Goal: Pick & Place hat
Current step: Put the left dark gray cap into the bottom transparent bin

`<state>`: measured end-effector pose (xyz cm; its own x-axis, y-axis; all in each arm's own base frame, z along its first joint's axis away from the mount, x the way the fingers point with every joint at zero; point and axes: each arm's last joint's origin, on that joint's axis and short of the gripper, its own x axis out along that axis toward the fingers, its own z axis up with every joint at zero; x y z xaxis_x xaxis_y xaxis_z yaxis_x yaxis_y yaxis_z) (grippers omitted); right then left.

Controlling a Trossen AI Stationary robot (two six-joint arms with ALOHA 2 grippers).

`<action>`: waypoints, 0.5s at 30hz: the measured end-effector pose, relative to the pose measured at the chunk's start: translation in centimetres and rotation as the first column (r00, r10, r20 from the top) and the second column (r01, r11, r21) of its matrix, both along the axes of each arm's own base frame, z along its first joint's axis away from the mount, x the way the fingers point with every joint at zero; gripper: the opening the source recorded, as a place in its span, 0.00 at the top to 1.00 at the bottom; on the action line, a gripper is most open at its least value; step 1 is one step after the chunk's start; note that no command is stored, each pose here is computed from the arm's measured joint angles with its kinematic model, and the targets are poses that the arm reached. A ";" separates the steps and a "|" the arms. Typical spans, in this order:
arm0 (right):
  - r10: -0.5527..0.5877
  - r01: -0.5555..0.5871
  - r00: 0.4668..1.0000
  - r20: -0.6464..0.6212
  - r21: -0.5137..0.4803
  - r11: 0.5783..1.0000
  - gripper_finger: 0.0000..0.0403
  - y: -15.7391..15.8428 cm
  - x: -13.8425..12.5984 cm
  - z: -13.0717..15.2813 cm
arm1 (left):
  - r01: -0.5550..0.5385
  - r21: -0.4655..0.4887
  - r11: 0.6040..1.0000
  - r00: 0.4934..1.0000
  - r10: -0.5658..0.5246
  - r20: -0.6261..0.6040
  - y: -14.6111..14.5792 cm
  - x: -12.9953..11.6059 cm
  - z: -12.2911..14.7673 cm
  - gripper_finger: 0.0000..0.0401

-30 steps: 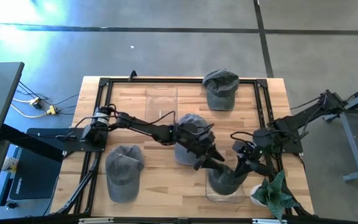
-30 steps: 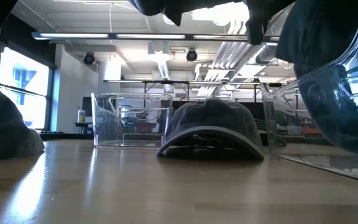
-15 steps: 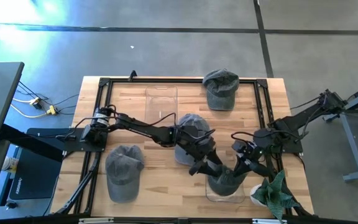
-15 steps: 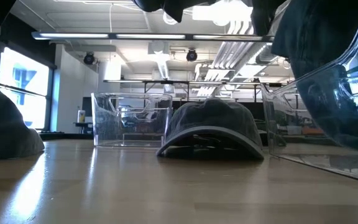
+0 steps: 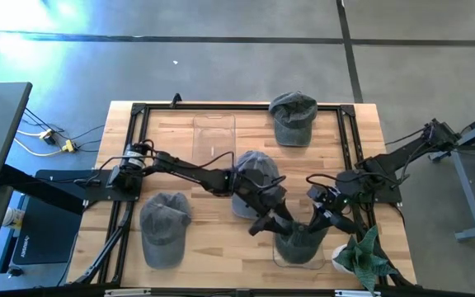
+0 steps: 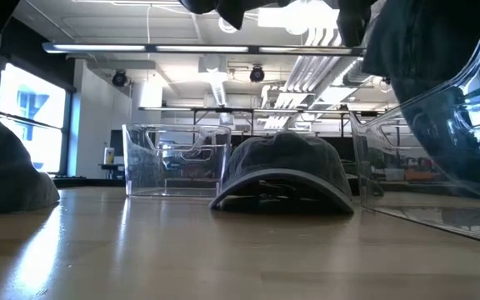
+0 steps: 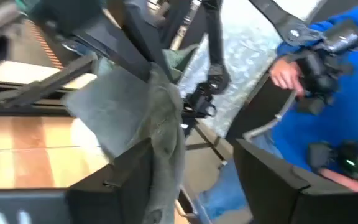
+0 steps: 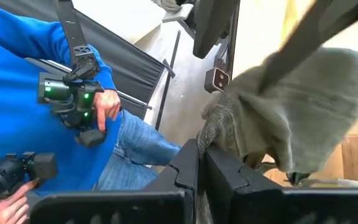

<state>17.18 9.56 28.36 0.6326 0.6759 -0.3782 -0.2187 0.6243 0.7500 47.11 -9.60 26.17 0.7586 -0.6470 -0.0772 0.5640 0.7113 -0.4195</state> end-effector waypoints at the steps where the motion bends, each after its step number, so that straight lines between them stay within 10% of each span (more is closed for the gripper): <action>1: 0.000 0.000 1.000 0.000 0.000 1.000 0.98 0.0 0.0 0.0 | 0.030 -0.003 1.000 1.000 -0.030 -0.001 0.0 -0.1 0.0 0.50; 15: -0.015 0.015 1.000 0.003 -0.006 1.000 0.99 0.0 0.0 0.0 | 0.151 -0.051 0.987 0.985 -0.145 0.095 -0.3 -0.3 1.1 0.89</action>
